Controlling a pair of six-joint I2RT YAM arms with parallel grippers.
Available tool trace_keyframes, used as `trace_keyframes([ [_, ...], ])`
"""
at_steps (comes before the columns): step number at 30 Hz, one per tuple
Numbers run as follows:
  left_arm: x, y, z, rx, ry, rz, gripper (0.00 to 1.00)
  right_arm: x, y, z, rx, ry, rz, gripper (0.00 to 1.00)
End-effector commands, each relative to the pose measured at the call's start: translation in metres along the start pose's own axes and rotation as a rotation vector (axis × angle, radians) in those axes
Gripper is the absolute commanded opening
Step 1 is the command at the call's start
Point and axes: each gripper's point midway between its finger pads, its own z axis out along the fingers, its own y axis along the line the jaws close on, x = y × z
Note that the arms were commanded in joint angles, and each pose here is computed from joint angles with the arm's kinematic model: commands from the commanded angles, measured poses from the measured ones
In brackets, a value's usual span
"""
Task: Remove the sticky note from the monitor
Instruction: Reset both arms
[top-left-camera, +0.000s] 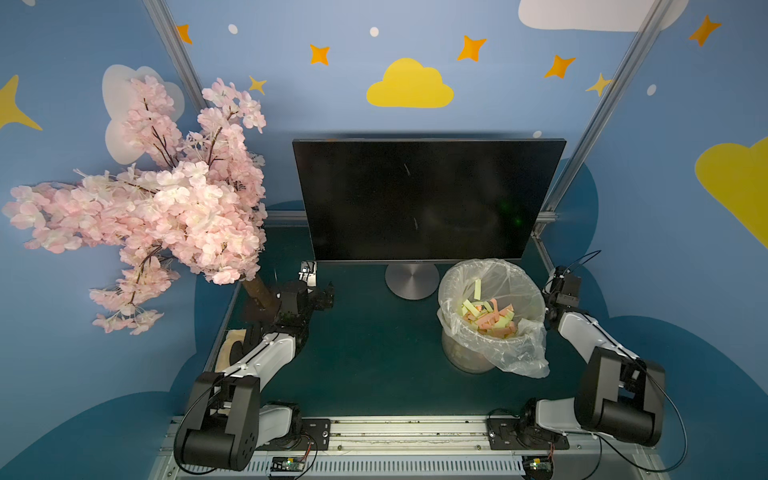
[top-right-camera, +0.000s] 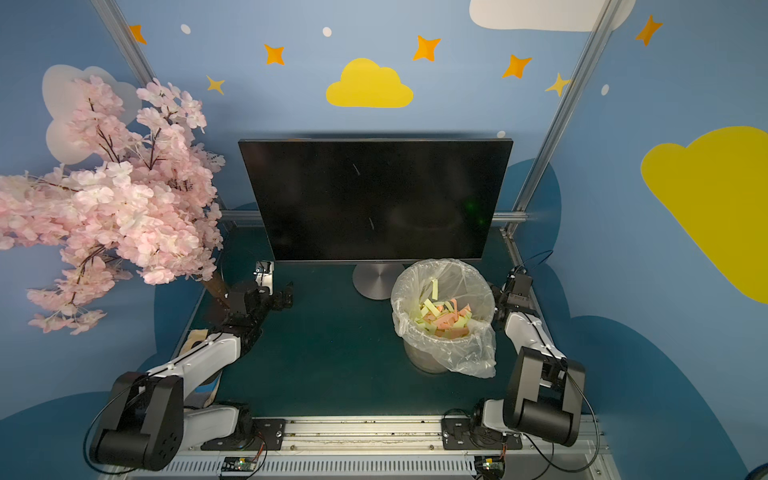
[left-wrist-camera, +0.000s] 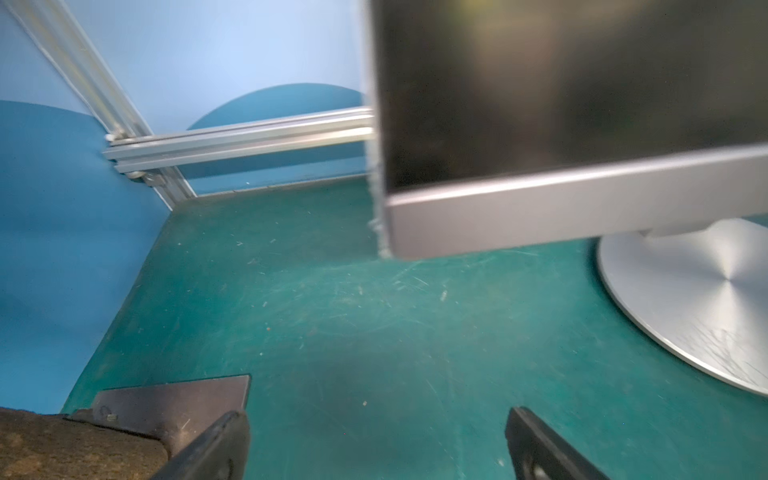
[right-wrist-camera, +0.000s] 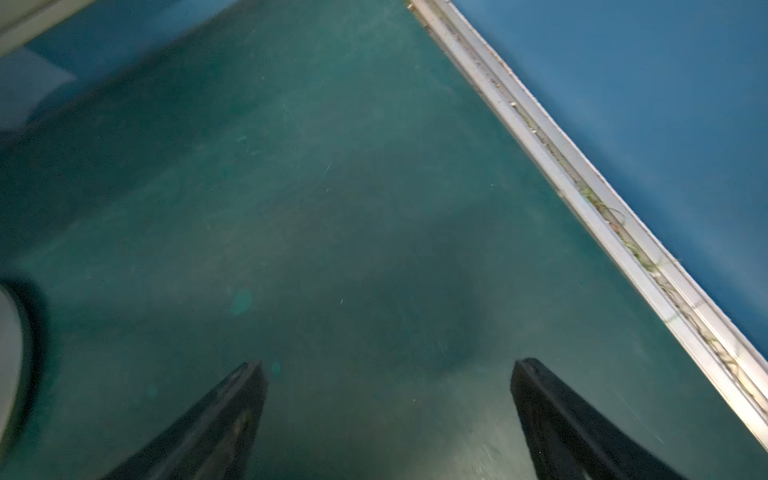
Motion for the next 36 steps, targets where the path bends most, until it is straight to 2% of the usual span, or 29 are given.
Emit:
trace_keyframes([
  [1,-0.002,-0.006,0.004,0.037,-0.051,0.009,0.99,0.002,0.005,0.008,0.002,-0.06,-0.083,0.98],
  [5,0.025,-0.009,0.008,0.048,-0.016,-0.017,0.99,-0.002,0.021,0.005,-0.057,-0.115,-0.144,0.98],
  [7,0.025,-0.013,0.01,0.064,-0.047,-0.006,1.0,-0.003,0.029,0.004,-0.083,-0.125,-0.17,0.98],
  [15,0.044,-0.02,0.028,0.095,-0.028,0.012,1.0,0.004,0.05,-0.012,-0.146,-0.188,-0.261,0.98],
  [22,0.045,-0.021,0.029,0.098,-0.024,0.012,1.0,0.004,0.051,-0.013,-0.143,-0.195,-0.264,0.98],
  [28,0.045,-0.021,0.03,0.097,-0.024,0.012,1.0,0.004,0.048,-0.025,-0.145,-0.254,-0.26,0.97],
  [31,0.045,-0.021,0.03,0.098,-0.024,0.012,1.0,0.003,0.055,-0.028,-0.19,-0.273,-0.239,0.97],
  [34,0.045,-0.021,0.03,0.098,-0.024,0.013,1.0,0.003,0.064,-0.024,-0.212,-0.291,-0.252,0.97],
  [36,0.046,-0.021,0.03,0.097,-0.024,0.013,1.0,0.003,0.068,-0.017,-0.223,-0.259,-0.245,0.97],
])
